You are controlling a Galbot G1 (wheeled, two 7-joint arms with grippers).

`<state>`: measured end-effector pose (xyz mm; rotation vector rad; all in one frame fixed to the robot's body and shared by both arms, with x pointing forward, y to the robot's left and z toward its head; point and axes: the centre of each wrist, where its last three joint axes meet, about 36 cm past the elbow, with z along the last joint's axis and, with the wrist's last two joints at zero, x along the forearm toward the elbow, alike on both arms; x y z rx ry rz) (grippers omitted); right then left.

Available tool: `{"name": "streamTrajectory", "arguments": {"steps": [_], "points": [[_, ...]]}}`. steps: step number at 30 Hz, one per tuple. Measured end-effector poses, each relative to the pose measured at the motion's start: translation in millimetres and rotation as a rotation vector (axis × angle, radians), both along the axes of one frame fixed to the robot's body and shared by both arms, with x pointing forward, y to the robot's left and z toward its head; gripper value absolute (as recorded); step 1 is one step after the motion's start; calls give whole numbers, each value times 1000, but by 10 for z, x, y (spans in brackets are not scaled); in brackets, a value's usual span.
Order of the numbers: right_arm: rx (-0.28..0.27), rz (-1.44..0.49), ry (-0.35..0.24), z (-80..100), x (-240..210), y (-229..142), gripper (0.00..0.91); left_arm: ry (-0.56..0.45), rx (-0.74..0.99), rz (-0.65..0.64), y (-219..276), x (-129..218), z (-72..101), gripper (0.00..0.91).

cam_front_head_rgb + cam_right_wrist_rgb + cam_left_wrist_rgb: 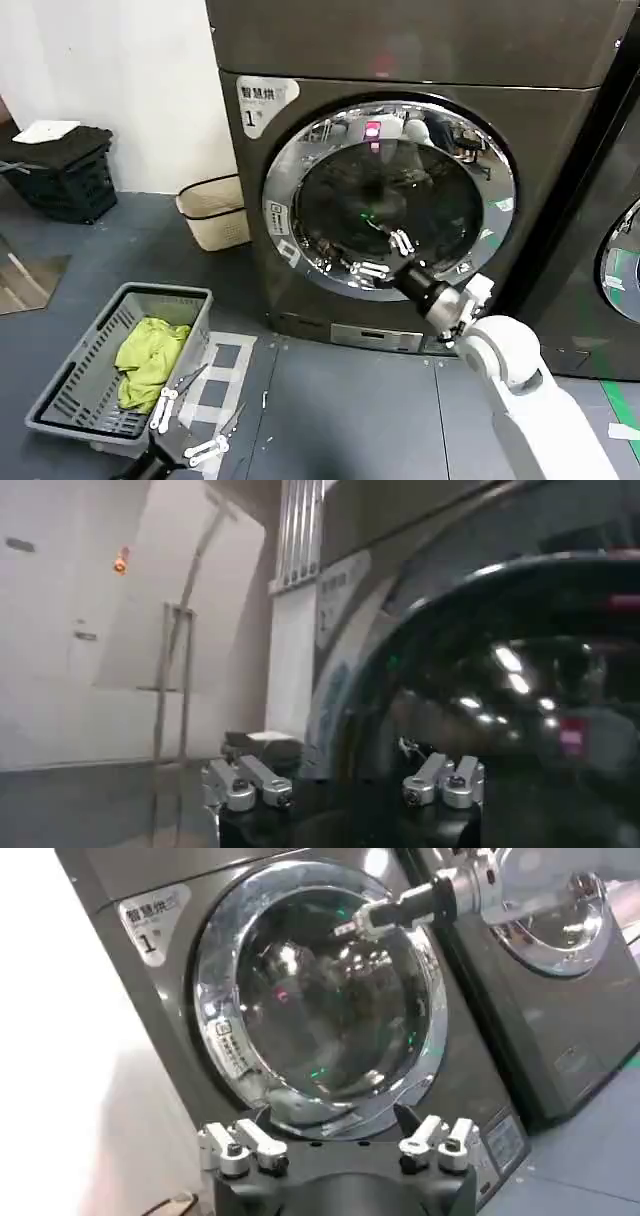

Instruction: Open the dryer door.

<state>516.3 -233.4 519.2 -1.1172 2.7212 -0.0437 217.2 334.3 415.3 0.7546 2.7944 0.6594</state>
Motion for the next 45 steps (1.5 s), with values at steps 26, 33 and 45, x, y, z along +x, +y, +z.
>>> {"name": "streamTrajectory", "arguments": {"steps": [26, 33, 45], "points": [[-35, 66, 19, 3, 487, 472, 907, 1, -6, 2, -25, 5, -26, 907], [-47, 82, 19, 16, 572, 595, 907, -1, -8, 3, -30, 11, -27, 907], [-60, 97, 25, 17, 694, 762, 907, -4, -16, 11, -39, 12, -32, 907]]}}
